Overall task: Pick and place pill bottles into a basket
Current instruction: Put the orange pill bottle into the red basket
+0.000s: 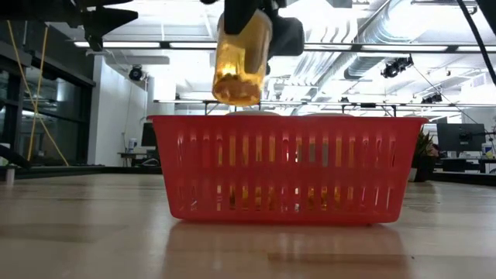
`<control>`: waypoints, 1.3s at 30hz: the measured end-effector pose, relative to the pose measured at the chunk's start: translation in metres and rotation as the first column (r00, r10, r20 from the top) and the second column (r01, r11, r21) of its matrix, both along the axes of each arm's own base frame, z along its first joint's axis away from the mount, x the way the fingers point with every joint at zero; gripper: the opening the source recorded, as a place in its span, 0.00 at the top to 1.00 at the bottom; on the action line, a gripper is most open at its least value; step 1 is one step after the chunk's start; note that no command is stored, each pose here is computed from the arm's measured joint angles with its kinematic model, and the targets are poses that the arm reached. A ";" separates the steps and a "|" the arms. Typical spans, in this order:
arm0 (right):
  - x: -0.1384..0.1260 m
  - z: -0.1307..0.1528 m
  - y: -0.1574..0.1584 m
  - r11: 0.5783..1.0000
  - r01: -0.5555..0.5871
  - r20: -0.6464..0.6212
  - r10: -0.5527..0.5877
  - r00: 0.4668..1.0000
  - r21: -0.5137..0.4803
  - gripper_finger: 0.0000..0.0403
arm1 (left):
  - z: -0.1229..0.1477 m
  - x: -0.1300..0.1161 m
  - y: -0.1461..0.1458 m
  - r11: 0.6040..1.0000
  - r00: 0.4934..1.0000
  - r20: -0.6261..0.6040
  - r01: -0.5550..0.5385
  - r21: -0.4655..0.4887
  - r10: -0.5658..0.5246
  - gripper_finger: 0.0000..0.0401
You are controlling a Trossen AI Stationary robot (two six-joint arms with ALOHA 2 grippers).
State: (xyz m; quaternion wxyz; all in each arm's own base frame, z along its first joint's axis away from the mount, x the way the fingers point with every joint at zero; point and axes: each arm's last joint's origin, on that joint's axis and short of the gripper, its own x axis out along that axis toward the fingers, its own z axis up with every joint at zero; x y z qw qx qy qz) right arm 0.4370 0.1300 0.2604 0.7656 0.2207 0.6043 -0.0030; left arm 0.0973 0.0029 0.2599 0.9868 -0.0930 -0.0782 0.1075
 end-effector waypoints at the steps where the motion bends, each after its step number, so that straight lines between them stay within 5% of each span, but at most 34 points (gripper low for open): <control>1: -0.001 0.000 0.003 1.000 -0.004 0.000 0.004 1.000 0.001 0.45 | 0.000 0.000 0.000 1.000 1.000 0.000 0.000 0.000 0.000 0.47; 7: -0.003 0.001 0.018 0.999 -0.023 0.013 0.023 1.000 0.028 0.53 | 0.000 0.000 0.001 1.000 1.000 0.000 -0.026 -0.004 0.026 0.47; 18: -0.011 0.000 0.037 0.999 -0.028 0.014 0.029 0.999 -0.027 0.44 | 0.000 0.000 0.001 0.999 1.000 0.001 -0.025 -0.027 0.025 0.47; 26: -0.016 -0.001 0.041 0.999 -0.004 -0.015 0.004 1.000 -0.045 0.53 | 0.000 0.000 0.001 0.999 1.000 0.001 -0.026 -0.027 0.026 0.47; 35: -0.021 -0.001 0.051 0.998 0.006 -0.022 -0.008 1.000 -0.062 0.46 | 0.000 0.000 0.001 0.999 1.000 0.002 -0.025 -0.027 0.025 0.47; 39: -0.022 -0.001 0.053 0.998 0.005 -0.022 -0.006 1.000 -0.063 0.51 | 0.000 0.000 0.001 0.999 1.000 0.001 -0.025 -0.027 0.025 0.47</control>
